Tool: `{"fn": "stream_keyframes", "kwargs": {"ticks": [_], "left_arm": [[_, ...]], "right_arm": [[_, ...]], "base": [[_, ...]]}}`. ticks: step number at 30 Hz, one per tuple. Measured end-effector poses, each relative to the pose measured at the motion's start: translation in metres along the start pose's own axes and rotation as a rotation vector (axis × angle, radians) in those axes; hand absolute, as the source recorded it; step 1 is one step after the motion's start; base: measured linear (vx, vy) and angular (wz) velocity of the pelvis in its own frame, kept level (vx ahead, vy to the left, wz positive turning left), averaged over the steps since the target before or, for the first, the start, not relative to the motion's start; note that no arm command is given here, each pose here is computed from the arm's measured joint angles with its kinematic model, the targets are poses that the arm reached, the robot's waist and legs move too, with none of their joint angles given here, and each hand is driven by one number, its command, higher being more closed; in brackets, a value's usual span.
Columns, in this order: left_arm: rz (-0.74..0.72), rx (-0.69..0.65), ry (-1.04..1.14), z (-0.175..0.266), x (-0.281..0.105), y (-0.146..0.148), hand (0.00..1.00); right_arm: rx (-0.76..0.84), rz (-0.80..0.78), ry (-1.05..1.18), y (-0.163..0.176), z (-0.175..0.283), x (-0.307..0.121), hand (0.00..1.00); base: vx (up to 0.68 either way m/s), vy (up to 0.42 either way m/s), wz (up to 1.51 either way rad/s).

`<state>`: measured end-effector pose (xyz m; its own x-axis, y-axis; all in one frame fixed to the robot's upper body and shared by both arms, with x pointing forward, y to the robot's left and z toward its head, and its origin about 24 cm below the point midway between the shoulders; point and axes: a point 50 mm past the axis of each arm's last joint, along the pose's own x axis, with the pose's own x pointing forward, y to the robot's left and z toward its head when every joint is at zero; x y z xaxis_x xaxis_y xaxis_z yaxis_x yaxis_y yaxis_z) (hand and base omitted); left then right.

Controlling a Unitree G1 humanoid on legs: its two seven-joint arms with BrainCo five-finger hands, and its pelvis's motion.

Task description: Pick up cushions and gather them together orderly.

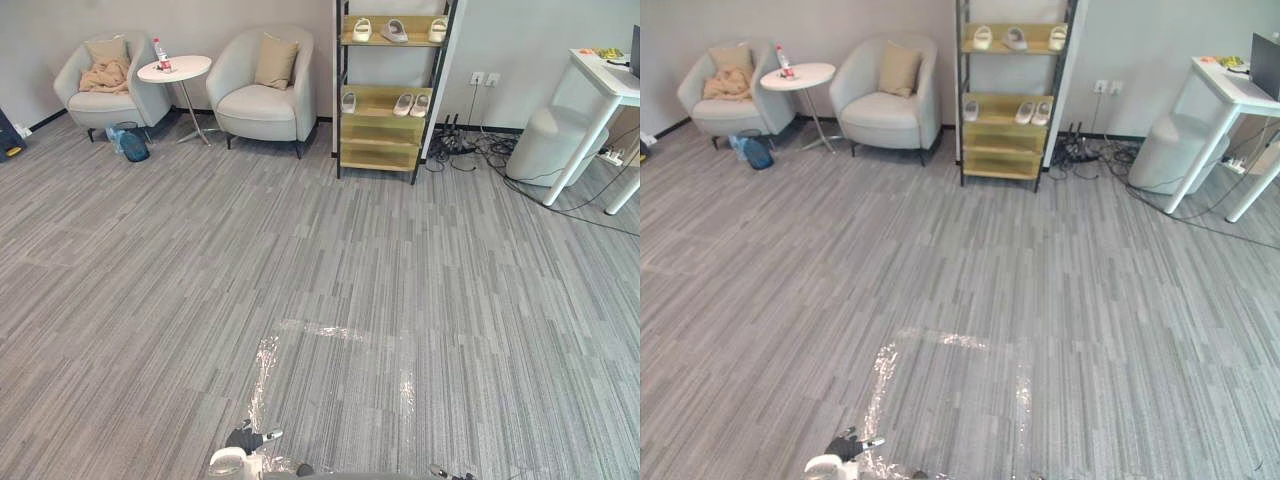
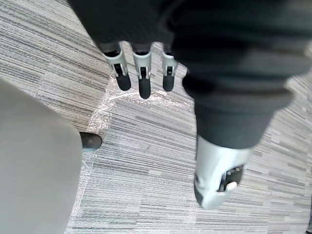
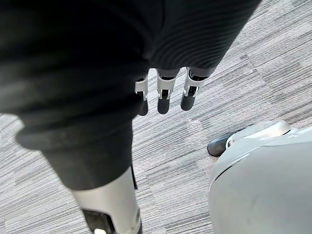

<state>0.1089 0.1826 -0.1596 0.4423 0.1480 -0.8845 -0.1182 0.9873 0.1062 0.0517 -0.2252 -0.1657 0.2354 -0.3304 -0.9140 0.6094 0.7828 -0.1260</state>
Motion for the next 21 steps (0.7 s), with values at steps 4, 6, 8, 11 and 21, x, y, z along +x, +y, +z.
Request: {"fn": "stream_keyframes", "kwargs": {"ticks": [4, 6, 8, 11, 21], "left_arm": [[0.001, 0.001, -0.001, 0.001, 0.000, 0.000, 0.00], [0.004, 0.002, 0.000, 0.001, 0.000, 0.002, 0.00], [0.008, 0.002, -0.004, 0.002, 0.001, 0.003, 0.00], [0.027, 0.005, -0.019, 0.009, 0.002, 0.011, 0.00], [0.048, -0.071, -0.030, 0.015, 0.003, 0.010, 0.00]], "right_arm": [[0.002, 0.001, -0.001, 0.000, 0.001, 0.000, 0.00], [0.003, 0.005, -0.007, 0.002, 0.003, 0.000, 0.00], [0.020, 0.010, -0.014, 0.005, 0.006, 0.001, 0.00], [0.073, 0.032, -0.012, 0.018, 0.007, 0.000, 0.00], [0.089, 0.066, -0.093, 0.027, 0.023, -0.001, 0.00]], "base": [[0.00, 0.000, -0.04], [0.00, 0.001, -0.10], [0.01, 0.024, -0.27], [0.07, 0.087, -0.08], [0.28, 0.131, 0.18]]}}
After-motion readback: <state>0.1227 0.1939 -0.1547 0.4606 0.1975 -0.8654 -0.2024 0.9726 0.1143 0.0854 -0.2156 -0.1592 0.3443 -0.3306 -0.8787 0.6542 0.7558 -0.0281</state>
